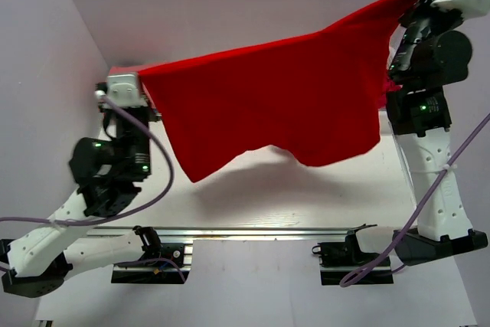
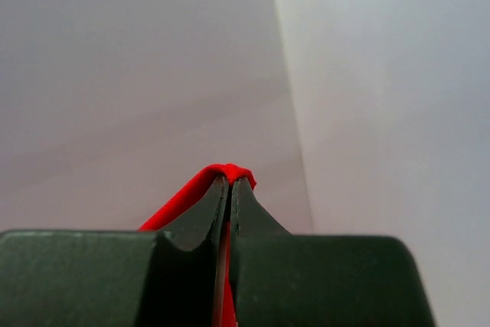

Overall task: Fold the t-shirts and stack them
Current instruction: Flatten out the tshirt

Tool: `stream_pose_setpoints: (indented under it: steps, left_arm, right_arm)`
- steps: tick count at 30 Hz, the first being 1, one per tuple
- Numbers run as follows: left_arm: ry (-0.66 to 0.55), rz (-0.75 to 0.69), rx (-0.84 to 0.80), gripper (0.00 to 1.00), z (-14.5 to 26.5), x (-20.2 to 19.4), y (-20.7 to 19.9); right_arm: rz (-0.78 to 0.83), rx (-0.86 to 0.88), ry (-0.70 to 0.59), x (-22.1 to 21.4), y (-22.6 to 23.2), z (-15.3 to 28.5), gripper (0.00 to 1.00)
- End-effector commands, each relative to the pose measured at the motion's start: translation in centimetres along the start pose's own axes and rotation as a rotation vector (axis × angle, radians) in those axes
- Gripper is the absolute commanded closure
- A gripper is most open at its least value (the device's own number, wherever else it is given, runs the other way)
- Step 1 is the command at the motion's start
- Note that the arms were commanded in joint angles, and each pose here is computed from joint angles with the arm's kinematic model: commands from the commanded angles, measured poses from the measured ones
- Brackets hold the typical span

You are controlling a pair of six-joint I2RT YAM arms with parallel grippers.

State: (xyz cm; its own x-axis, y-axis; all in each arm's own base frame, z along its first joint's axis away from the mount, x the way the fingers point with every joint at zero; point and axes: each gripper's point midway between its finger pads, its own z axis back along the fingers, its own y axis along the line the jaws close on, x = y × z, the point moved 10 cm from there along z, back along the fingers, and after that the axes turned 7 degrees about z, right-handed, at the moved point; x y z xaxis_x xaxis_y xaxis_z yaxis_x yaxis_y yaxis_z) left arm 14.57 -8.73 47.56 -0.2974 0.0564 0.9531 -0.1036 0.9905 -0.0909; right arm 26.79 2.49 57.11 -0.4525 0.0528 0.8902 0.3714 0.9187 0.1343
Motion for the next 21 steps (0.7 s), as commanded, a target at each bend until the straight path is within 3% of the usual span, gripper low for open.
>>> stream_pose_setpoints:
  steps: [1,4,8,11,21]
  left_arm:
    - [-0.107,0.044,-0.023,1.00,0.4,5.0,3.5]
    - [-0.126,0.057,-0.069,1.00,0.5,6.8,4.2]
    - [-0.149,-0.033,-0.261,1.00,1.1,9.1,5.2]
    - [-0.157,-0.062,-0.354,1.00,1.5,10.0,5.4]
    - [-0.177,0.004,-0.422,1.00,2.1,13.1,7.2]
  right_arm:
    - [0.024,-0.104,-0.137,5.4,-2.3,0.0,1.00]
    - [0.028,-0.088,-0.188,7.6,-3.0,0.4,1.00]
    - [0.030,-0.024,-0.270,10.6,-4.6,2.4,1.00]
    - [0.041,0.106,-0.359,12.5,-5.2,4.1,1.00]
    - [-0.022,0.292,-0.501,17.0,-8.1,9.5,1.00]
